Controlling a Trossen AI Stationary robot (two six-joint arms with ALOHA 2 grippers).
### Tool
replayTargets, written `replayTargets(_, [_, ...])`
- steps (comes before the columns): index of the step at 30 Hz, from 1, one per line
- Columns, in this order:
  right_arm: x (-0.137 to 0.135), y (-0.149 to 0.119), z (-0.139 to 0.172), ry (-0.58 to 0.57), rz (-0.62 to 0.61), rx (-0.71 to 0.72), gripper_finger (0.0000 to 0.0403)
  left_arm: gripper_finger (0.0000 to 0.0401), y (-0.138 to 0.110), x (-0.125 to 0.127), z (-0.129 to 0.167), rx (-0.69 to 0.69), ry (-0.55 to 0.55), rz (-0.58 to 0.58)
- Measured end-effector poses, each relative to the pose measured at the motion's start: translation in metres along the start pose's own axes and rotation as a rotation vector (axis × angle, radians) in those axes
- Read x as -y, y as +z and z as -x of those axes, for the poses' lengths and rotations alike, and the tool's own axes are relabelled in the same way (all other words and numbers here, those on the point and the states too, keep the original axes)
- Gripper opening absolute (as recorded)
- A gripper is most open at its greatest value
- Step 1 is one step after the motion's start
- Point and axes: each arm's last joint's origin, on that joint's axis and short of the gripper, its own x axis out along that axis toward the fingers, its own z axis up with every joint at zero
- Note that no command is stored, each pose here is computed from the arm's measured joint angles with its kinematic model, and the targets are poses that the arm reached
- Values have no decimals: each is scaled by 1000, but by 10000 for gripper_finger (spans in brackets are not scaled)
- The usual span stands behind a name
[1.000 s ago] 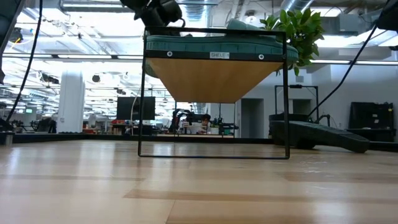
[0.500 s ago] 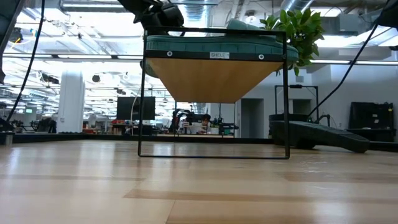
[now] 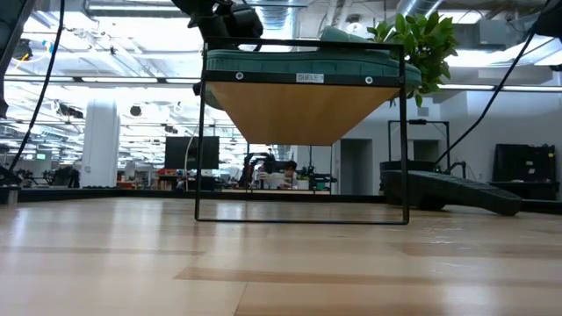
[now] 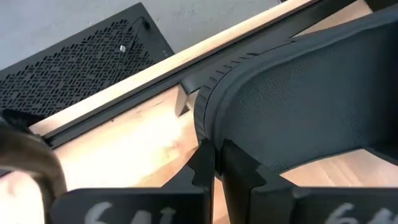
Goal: Pick and place slides into the shelf
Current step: Put the left black slipper on the shelf
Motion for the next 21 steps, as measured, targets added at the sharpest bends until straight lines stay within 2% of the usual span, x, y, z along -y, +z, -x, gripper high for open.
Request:
replayTargets(14, [0,0,0,4,-2,-1,255,0,-4,1,1,-33,11,1])
replayTargets(21, [0,0,0,4,-2,-1,255,21,-4,1,1,-30,17,-18])
